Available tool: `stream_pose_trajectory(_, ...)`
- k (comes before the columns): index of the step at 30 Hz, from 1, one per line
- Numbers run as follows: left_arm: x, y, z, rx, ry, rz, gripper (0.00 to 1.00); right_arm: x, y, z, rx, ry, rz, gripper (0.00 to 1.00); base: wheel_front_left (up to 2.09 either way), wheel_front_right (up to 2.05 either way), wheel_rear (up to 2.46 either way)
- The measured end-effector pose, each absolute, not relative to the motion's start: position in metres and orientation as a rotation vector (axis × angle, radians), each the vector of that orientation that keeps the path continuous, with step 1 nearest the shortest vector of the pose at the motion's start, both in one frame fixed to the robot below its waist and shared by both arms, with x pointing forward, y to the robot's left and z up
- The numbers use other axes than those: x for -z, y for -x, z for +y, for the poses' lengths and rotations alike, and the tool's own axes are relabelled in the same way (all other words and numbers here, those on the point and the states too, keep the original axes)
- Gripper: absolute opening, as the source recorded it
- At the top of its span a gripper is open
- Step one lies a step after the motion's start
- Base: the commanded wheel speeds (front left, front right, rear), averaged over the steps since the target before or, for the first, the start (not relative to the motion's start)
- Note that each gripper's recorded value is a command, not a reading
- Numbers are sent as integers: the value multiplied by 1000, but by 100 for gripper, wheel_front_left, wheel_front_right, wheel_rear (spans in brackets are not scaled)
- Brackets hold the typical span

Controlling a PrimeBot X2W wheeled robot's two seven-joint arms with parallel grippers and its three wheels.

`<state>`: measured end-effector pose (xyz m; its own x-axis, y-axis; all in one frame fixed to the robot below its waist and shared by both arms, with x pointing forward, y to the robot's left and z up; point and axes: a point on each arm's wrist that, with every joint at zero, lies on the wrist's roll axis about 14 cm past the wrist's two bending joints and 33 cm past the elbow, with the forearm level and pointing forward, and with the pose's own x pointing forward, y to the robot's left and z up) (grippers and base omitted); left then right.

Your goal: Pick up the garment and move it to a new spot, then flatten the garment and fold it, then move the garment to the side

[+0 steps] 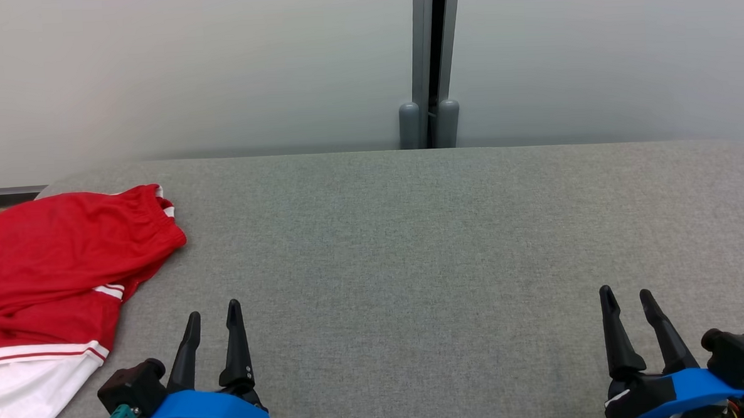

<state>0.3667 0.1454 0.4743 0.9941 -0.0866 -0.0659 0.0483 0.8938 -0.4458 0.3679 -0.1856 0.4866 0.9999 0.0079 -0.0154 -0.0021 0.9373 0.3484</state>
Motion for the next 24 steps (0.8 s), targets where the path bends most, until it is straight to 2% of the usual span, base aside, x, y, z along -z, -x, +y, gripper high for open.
stream_pose_trajectory(24, -461, -362, 138, 102, 302, 102, 100, -487, -368, -183, -40, -140, 0, 100, 0, 0, 0)
